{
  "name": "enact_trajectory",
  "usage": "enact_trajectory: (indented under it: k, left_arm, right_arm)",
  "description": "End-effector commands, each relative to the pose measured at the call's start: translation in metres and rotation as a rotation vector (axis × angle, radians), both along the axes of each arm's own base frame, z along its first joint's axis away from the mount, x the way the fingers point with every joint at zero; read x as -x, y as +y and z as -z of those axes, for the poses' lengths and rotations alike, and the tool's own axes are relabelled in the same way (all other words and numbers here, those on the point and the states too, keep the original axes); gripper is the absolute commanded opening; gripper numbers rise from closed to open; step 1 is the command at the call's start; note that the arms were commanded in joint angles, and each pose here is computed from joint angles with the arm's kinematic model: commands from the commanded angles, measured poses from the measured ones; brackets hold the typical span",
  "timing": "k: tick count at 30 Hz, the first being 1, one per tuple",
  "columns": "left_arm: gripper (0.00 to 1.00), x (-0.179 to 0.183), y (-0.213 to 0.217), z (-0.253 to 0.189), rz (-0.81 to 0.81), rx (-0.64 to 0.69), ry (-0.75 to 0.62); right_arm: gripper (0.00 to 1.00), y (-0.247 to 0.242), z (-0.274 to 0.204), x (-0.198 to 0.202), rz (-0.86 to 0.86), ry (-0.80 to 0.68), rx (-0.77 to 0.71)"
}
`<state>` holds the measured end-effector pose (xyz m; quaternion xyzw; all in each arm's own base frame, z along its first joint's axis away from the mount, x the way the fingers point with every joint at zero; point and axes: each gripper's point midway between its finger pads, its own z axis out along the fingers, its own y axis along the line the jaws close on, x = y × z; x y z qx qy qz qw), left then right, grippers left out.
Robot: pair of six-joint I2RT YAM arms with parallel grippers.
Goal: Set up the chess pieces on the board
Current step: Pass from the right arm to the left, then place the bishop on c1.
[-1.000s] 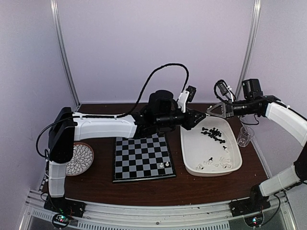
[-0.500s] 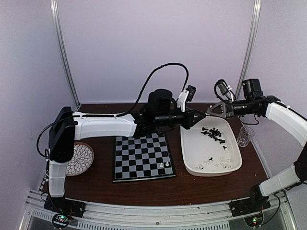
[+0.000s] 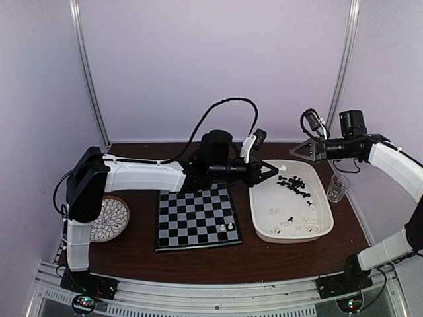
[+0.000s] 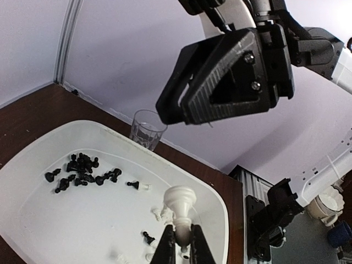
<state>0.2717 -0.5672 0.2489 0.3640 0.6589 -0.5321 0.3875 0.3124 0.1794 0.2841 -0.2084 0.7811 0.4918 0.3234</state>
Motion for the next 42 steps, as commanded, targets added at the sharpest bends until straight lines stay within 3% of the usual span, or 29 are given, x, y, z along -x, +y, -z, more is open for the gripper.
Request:
enact_trajectory:
  k: [1, 8, 12, 21, 26, 31, 36, 42]
  left_arm:
    - [0.00, 0.012, 0.006, -0.034, 0.077, 0.100, -0.055]
    - [0.00, 0.034, 0.016, -0.040, 0.267, 0.145, 0.004]
    - [0.00, 0.042, 0.035, -0.040, 0.365, 0.082, 0.119]
    - [0.00, 0.072, 0.131, -0.016, 0.295, -0.520, 0.125]
    - [0.00, 0.066, 0.196, 0.010, 0.190, -0.912, 0.083]
    - [0.00, 0.055, 0.251, 0.047, 0.071, -1.196, 0.038]
    - [0.00, 0.064, 0.278, 0.078, 0.047, -1.387, 0.070]
    - [0.00, 0.081, 0.290, 0.104, 0.092, -1.492, 0.104]
  right_arm:
    - [0.18, 0.000, -0.010, 0.007, -0.017, -0.049, -0.021]
    - [0.18, -0.007, -0.001, 0.015, -0.020, -0.106, 0.079]
    - [0.19, -0.013, 0.006, 0.018, -0.012, -0.130, 0.154]
    - [0.20, -0.031, 0.032, 0.019, 0.002, -0.186, 0.353]
    - [0.21, -0.043, 0.060, 0.011, 0.023, -0.190, 0.464]
    - [0.23, -0.051, 0.077, 0.006, 0.038, -0.198, 0.528]
    - [0.24, -0.052, 0.078, 0.002, 0.043, -0.196, 0.530]
    - [0.26, -0.051, 0.088, 0.001, 0.031, -0.178, 0.534]
